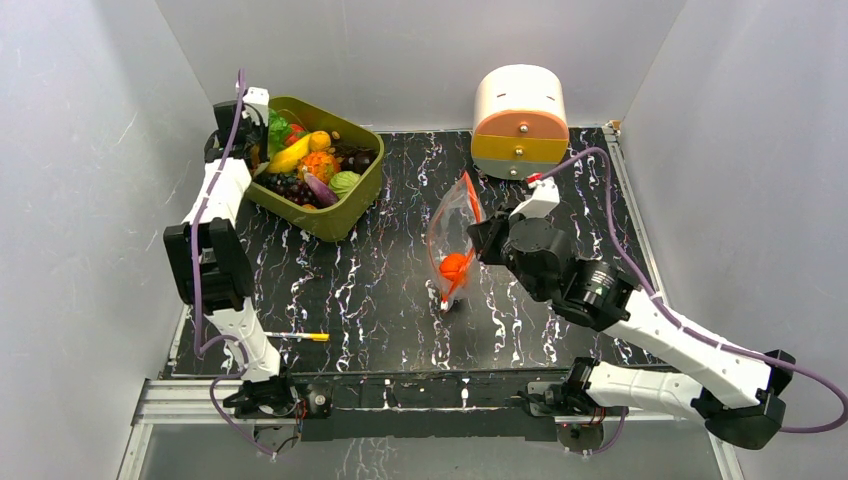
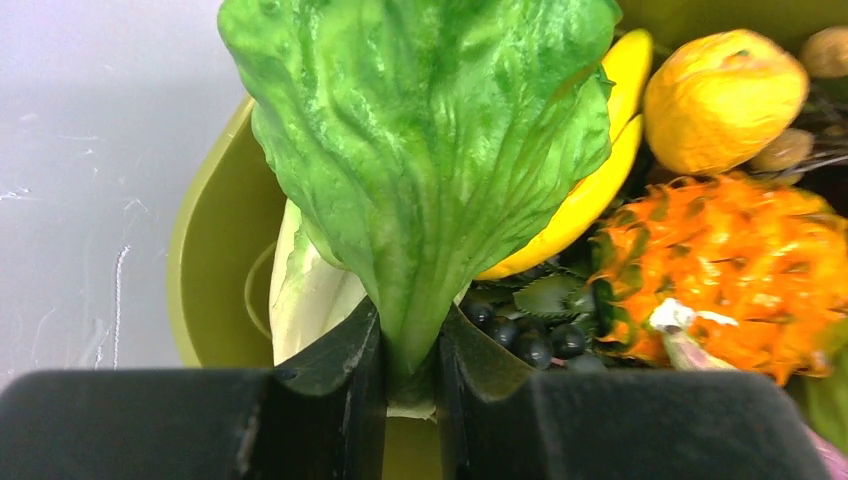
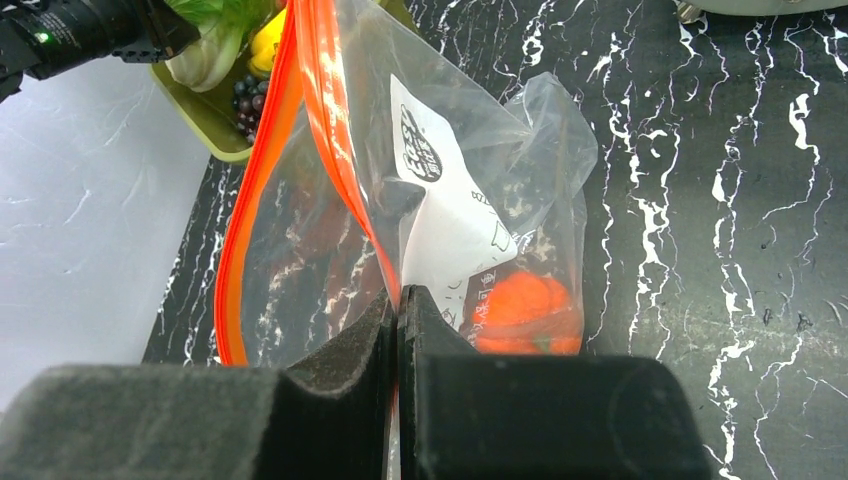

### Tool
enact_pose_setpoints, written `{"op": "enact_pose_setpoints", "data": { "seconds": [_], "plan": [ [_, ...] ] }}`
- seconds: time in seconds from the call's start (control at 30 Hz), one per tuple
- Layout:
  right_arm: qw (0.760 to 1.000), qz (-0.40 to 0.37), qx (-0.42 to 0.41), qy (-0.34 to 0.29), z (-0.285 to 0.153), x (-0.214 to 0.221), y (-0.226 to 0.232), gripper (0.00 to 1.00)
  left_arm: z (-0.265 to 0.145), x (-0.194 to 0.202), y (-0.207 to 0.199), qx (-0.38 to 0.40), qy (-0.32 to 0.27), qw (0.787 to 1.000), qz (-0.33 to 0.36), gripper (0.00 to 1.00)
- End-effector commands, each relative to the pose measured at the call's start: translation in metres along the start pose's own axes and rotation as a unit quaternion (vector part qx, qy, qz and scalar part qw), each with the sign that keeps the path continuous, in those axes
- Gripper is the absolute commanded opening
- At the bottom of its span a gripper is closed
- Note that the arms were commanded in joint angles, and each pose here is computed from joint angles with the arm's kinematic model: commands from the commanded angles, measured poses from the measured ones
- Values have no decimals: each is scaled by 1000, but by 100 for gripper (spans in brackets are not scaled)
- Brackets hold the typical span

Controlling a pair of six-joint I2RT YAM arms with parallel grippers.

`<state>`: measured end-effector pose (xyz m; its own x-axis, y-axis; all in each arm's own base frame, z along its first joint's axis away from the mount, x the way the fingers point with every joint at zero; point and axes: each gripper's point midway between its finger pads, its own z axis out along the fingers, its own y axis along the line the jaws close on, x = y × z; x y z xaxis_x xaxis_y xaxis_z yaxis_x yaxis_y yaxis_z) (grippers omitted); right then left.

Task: Place the food in the zip-top bag and seal the zipper
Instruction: Pick up the fake vegetable from the bin.

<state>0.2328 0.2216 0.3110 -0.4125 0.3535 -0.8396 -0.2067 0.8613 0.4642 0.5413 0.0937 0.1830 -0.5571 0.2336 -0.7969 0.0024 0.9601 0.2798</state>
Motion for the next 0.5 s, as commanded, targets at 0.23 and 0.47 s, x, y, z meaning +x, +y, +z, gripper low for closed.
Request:
{"op": "enact_pose_setpoints", "data": {
  "seconds": [0.23, 0.47],
  "plan": [
    [999, 35, -6, -15, -14, -8, -6, 0, -86, -91, -4, 44, -149, 985, -72, 10],
    [999, 44, -6, -10, -17, -5, -9, 0, -140, -111, -33, 130, -208, 960, -136, 9]
  ]
}}
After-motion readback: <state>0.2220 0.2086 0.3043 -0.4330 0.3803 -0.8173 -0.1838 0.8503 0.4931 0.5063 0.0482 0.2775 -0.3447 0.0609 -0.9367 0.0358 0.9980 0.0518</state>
